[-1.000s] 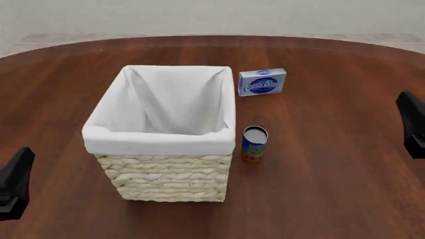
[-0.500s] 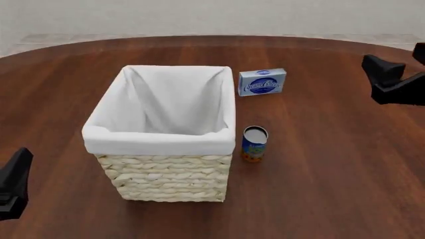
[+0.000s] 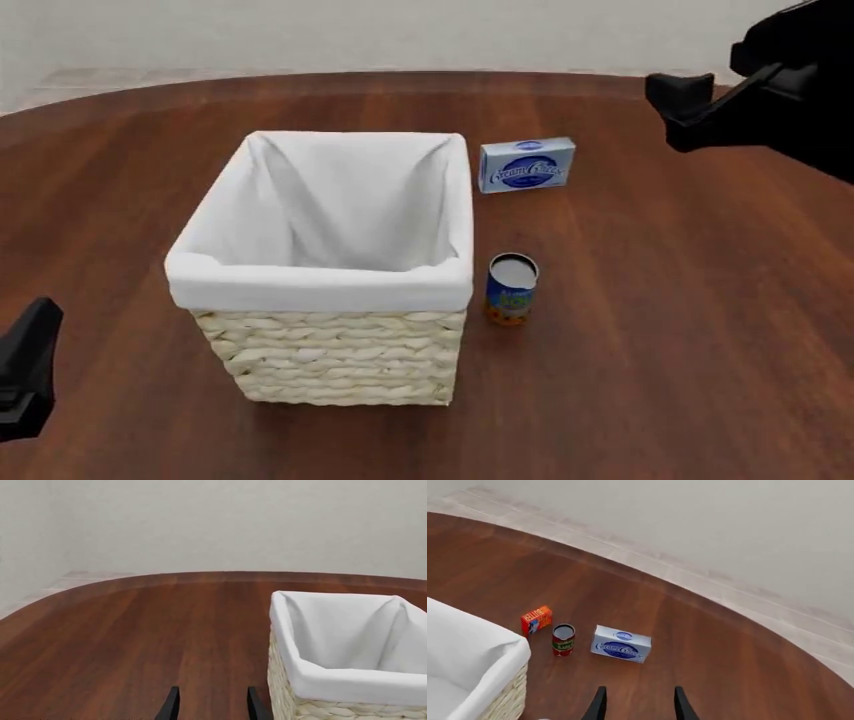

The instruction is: Pick up the alphabet soup and put it in the basket.

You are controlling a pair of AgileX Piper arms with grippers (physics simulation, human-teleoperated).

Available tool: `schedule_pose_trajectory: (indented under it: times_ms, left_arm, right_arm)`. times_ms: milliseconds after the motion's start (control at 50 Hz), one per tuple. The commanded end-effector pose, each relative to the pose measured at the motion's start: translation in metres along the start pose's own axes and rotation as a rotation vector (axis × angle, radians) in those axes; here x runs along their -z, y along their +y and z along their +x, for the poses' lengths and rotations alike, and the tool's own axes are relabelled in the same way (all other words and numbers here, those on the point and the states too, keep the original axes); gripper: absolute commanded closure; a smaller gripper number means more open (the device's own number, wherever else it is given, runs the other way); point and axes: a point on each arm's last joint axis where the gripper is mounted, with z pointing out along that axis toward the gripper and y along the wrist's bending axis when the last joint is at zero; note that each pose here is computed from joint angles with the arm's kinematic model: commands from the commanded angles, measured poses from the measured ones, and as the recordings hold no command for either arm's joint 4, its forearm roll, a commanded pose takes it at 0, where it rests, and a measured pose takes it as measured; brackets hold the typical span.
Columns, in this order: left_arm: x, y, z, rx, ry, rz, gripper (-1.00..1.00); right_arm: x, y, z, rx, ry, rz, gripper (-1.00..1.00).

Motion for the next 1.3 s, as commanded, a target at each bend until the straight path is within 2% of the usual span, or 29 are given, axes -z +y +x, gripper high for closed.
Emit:
schedule_pose_trajectory:
  times_ms: [20,280,580,1100,1300]
  left_arm:
    - [0.0,0.0,0.0,0.0,0.0,-0.005,-1.0]
    - [0.0,0.0,-0.001,0.0,-0.001,-0.009,-1.0]
    - [0.0,0.001,0.0,-0.001,0.004,-0.012,-1.0]
    - [0.0,0.001,0.001,0.006,0.012,-0.023,-1.0]
    - [0.0,0.002,0.002,0.007,0.014,-0.029,-1.0]
  right_arm:
    - [-0.018,0.013,-0.009,0.022,0.028,-0.066,-1.0]
    - [-0.028,0.034,-0.01,0.053,0.066,-0.156,-1.0]
    - [-0.043,0.043,-0.001,0.077,0.115,-0.185,-1.0]
    - [-0.054,0.078,0.024,0.094,0.207,-0.298,-1.0]
    - [-0.06,0.087,0.037,0.083,0.238,-0.316,-1.0]
